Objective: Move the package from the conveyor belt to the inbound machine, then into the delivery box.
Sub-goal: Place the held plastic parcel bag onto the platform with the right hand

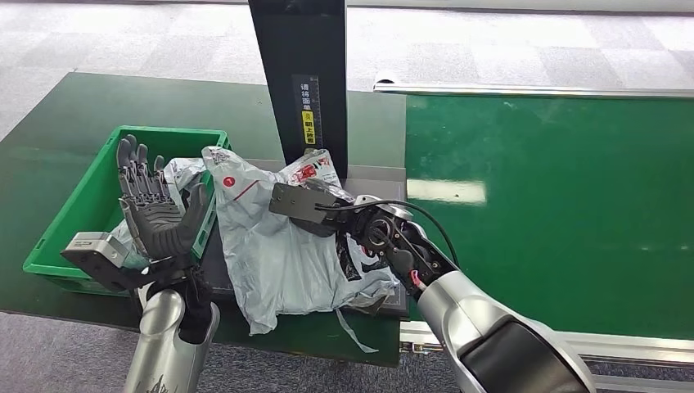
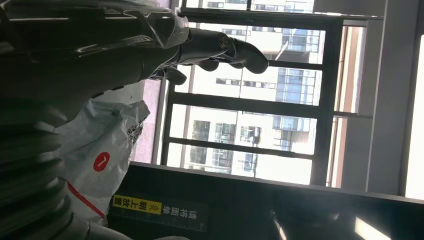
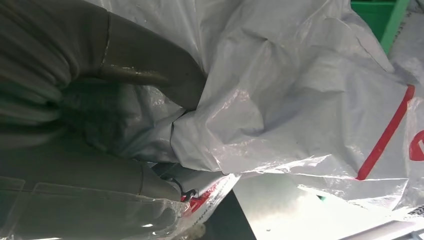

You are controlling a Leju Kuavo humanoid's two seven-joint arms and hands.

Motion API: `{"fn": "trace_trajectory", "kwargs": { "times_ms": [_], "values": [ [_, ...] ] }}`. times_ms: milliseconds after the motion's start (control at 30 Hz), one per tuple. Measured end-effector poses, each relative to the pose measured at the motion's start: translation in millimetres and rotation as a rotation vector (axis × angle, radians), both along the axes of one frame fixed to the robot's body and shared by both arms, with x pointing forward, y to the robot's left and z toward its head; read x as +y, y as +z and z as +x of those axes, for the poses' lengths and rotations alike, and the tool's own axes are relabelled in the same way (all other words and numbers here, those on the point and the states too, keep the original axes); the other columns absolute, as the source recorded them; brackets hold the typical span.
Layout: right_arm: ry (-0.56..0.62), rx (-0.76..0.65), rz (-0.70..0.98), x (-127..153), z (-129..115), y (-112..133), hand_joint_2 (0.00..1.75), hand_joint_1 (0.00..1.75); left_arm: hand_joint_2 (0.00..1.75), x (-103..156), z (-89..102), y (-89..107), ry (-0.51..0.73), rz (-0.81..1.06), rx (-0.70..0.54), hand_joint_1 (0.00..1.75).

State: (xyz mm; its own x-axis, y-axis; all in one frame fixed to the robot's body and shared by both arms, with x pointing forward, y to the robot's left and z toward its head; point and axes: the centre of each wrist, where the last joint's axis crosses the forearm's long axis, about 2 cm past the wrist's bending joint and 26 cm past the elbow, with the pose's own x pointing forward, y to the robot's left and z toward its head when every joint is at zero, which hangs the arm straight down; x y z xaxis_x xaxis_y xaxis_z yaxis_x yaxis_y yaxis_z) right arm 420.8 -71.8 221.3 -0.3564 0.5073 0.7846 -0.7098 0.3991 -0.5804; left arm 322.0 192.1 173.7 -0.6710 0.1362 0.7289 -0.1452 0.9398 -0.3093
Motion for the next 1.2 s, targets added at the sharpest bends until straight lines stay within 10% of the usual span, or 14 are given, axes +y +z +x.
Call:
{"fn": "trace_trajectory", "kwargs": {
  "times_ms": [867,900,1033,1200],
  "values": [
    [-0.142,-0.401,-0.584,7.5,-8.4,-13.5,1.75,1.75,1.75,-9.0,6.7,-2.9,-0.030,0.000,0.036,0.00],
    [-0.137,-0.396,-0.592,7.4,-8.6,-14.1,1.75,1.61,1.75,-9.2,7.0,-3.2,-0.031,0.001,0.038,0.00],
    [-0.111,-0.366,-0.582,6.3,-8.7,-16.5,1.75,0.04,1.75,-9.8,7.3,-5.0,-0.032,0.003,0.044,0.00],
    [-0.063,-0.303,-0.394,2.4,-7.1,-17.0,1.75,0.00,1.75,-9.9,6.9,-6.4,-0.028,0.003,0.047,0.00]
  ]
}}
